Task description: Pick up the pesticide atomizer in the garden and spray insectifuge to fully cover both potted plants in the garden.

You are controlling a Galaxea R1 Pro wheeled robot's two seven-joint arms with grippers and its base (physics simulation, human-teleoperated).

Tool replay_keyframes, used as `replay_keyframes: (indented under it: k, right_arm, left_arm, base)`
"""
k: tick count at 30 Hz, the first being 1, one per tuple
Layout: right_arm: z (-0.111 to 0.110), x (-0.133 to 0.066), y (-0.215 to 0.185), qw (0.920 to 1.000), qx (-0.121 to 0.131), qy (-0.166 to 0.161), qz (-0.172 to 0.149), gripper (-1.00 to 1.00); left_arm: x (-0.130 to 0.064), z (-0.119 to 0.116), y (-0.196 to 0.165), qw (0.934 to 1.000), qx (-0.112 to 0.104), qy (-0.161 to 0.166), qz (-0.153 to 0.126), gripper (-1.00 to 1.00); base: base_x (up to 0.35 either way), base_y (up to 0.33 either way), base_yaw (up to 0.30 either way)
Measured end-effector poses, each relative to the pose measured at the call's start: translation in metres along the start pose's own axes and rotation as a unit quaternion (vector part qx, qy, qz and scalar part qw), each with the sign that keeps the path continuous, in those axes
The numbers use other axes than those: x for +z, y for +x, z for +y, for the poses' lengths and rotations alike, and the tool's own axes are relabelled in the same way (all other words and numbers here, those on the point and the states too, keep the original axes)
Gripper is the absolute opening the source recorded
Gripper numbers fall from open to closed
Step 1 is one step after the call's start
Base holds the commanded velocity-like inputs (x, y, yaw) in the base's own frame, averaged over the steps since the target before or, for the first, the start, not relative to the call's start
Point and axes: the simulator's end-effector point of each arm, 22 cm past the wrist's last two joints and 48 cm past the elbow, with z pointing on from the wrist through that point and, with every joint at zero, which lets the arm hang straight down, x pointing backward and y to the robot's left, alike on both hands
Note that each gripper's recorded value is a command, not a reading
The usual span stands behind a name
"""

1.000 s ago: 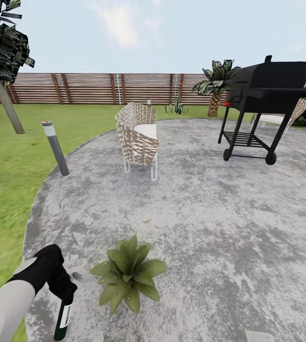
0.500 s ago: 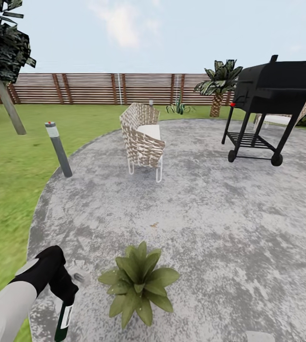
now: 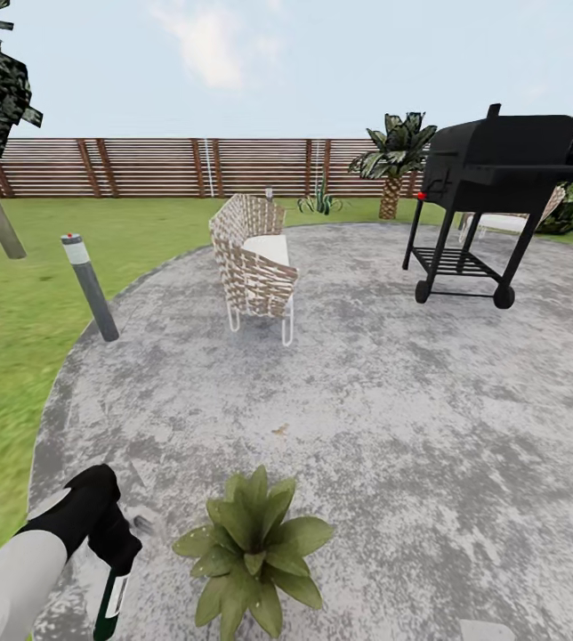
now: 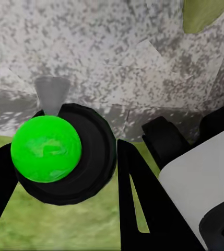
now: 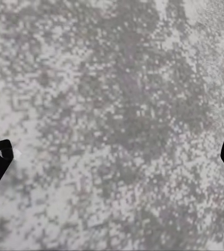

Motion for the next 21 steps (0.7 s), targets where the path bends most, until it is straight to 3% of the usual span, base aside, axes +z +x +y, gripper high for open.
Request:
replay_keyframes:
  k: [5, 9, 13, 16, 21]
  right_arm:
    - [0.0, 0.0, 0.0, 1.0, 0.0, 0.001, 0.0, 1.0]
    - [0.0, 0.0, 0.0, 1.0, 0.0, 0.001, -0.001, 1.0]
    - [0.002, 0.0, 0.0, 1.0, 0.001, 0.0, 0.0, 1.0]
    - [0.002, 0.0, -0.001, 1.0, 0.001, 0.0, -0.001, 1.0]
    - [-0.001, 0.0, -0.001, 1.0, 0.001, 0.002, -0.002, 1.0]
  left_arm:
    - [0.028, -0.01, 0.032, 0.9996, -0.003, 0.011, 0.026, -1.0]
    - [0.034, -0.012, 0.039, 0.9994, -0.005, 0.013, 0.03, -1.0]
    - [0.031, -0.004, 0.031, 0.9997, -0.002, -0.011, 0.02, -1.0]
    - [0.013, -0.001, 0.003, 0.9993, 0.011, -0.032, -0.016, -1.0]
    - [0.014, -0.027, -0.021, 0.9988, 0.03, -0.022, -0.032, -1.0]
  base:
    - [0.008, 0.009, 0.0]
    - [0.0, 0.0, 0.0]
    - [0.0, 0.0, 0.025]
    - [-0.003, 0.0, 0.189]
    - [-0.189, -0.099, 0.042]
